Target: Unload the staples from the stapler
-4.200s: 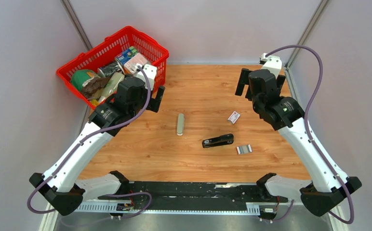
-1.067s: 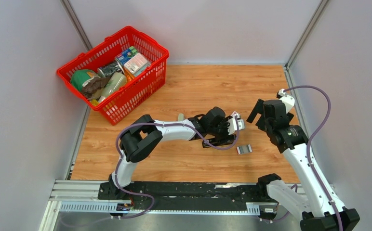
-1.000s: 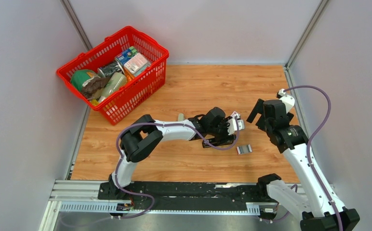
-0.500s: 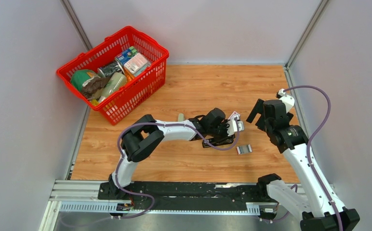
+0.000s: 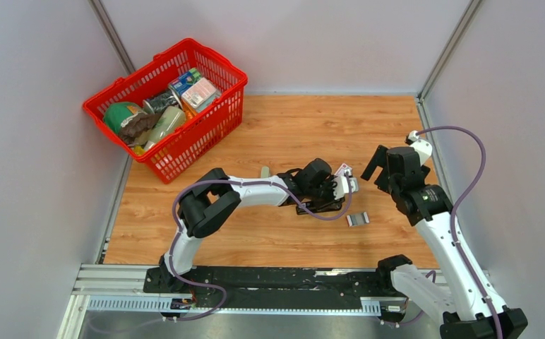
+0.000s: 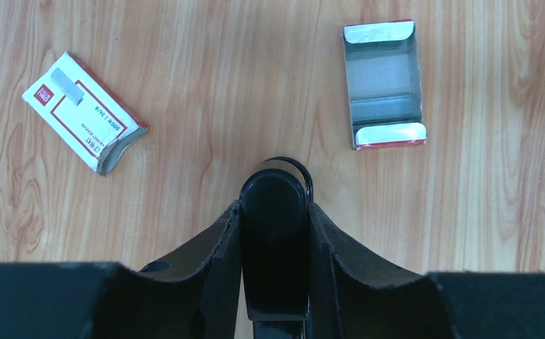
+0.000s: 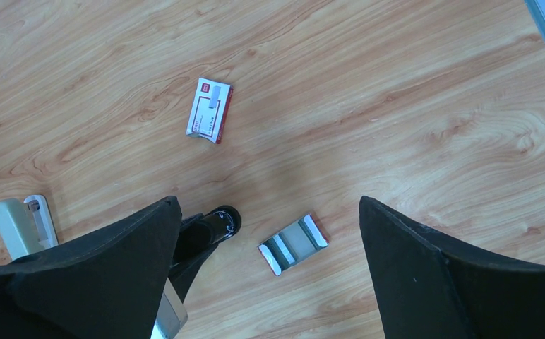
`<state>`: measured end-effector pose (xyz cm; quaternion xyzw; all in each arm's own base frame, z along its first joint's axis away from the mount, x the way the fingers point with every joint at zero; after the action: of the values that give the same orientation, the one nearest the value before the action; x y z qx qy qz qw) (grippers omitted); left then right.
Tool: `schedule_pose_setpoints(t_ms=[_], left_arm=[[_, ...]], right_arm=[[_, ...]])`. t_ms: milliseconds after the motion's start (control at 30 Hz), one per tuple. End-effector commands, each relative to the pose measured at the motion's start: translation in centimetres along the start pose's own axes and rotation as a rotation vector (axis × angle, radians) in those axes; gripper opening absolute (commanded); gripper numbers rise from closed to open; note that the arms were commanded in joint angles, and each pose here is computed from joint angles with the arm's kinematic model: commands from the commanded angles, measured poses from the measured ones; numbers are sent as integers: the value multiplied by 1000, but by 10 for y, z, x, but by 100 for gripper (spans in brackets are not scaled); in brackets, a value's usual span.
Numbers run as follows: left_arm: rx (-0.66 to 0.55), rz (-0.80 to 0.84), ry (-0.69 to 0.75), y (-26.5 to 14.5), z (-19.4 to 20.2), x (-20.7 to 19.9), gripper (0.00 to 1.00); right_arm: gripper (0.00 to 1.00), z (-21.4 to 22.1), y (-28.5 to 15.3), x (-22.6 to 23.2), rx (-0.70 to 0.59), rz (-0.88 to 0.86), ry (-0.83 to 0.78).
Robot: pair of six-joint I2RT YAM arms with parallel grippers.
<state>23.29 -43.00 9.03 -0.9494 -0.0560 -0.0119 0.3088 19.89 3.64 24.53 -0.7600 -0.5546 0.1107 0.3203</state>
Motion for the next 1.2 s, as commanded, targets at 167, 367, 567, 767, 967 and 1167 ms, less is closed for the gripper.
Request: schedule_pose_setpoints(t_ms=[167,367,567,767,967,1167], left_arm=[[29,-201,-47,-53,-44,19,0],[31,-300,-118,-104,-61,17,0],[11,-298,-167,-145,-49,-5,0],[21,-248,-180,-170,-17,-30,0],[53,-192,-188,-186,8,-49,0],[83,-118,-171,-197,24,-65,0]], right_arm=[[100,-17,-9,8,-64,-51,39],[100,-22,-9,19,-46,-119,28],[100,-21,-10,32,-4,-225,-27],[98,-14,-13,46,40,-343,-72],[95,2,-21,72,108,-486,-223],[88,33,-26,95,220,-647,-375]])
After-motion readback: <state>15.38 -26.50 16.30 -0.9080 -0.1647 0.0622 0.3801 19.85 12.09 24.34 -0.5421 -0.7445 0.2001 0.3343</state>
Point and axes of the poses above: each gripper's point midway between its finger pads, its own y axis out along the fingers, its own x axis along the line the jaws close on, z = x × y, the point moved 7 cm from there along -y, back along the fingers, and after that the axes turned 2 degrees about -y, right-handed, at the moved point
